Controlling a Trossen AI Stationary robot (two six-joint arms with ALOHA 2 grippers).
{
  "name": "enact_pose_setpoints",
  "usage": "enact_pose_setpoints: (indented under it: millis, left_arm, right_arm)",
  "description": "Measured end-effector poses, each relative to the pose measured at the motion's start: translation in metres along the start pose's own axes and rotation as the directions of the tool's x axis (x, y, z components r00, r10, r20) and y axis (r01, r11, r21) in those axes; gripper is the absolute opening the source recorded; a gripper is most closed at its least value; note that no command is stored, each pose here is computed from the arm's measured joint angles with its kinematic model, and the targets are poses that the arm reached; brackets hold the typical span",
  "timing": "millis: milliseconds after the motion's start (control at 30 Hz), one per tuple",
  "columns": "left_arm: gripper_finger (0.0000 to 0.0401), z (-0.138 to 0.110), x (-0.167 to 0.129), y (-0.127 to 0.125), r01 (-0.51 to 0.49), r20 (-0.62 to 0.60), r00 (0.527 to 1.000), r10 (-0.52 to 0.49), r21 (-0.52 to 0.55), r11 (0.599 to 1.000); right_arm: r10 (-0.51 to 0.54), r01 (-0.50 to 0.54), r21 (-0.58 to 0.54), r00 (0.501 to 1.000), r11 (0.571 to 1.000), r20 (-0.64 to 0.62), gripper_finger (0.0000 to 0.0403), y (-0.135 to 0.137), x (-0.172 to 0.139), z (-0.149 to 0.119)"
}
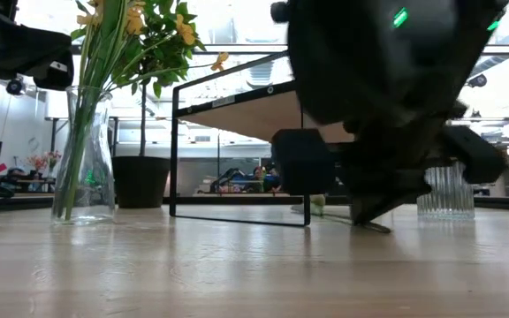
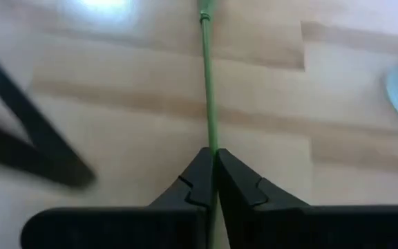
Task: Pick and place flowers into a vace then onto a shelf
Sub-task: Put the pink flower into the right transparent vase
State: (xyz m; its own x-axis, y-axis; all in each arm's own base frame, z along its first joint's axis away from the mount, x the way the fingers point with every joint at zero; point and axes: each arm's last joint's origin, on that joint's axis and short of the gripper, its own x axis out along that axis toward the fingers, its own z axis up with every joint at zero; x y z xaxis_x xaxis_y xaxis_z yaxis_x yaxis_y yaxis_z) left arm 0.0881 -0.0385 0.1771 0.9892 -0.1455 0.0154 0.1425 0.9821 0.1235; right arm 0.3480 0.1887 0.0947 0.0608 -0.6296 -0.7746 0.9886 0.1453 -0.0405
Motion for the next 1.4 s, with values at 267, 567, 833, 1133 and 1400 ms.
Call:
enact_pose_setpoints:
  millis: [267,567,833,1133,1400]
  left_arm:
    - [0.0000,0.000,0.000,0.000,0.000,0.000,1.000,0.000,0.000,1.000]
    - [0.0000,0.000,0.000,0.000,0.000,-0.001,1.000,0.000,0.000,1.000]
    - [0.0000,0.000,0.000,0.000,0.001,-0.001,1.000,-0.001,0.000,1.000]
    - [0.0000,0.000,0.000,0.000,0.000,-0.001,1.000,0.000,0.000,1.000]
    - [0.0000,0.000,0.000,0.000,0.000,-0.001,1.000,0.000,0.000,1.000]
  right_arm:
    - [-0.035,0.016,-0.104,0.982,0.994,-0.185,0.0009,-0.024,-0.044,-0.011]
    - [0.033,-0.073,-0.150,0.967,0.986,-0.254,0.0014,-0.053,-0.090,-0.028]
    - [0.072,-0.119,-0.143,0.951,0.983,-0.300,0.0097,-0.067,-0.115,-0.039]
    - [0.257,-0.255,-0.145,0.966,0.956,-0.004,0.0178,-0.053,-0.104,-0.021]
    - [0.071,-0.083,-0.236,0.996,0.968,-0.060,0.0192,-0.027,-0.060,0.020]
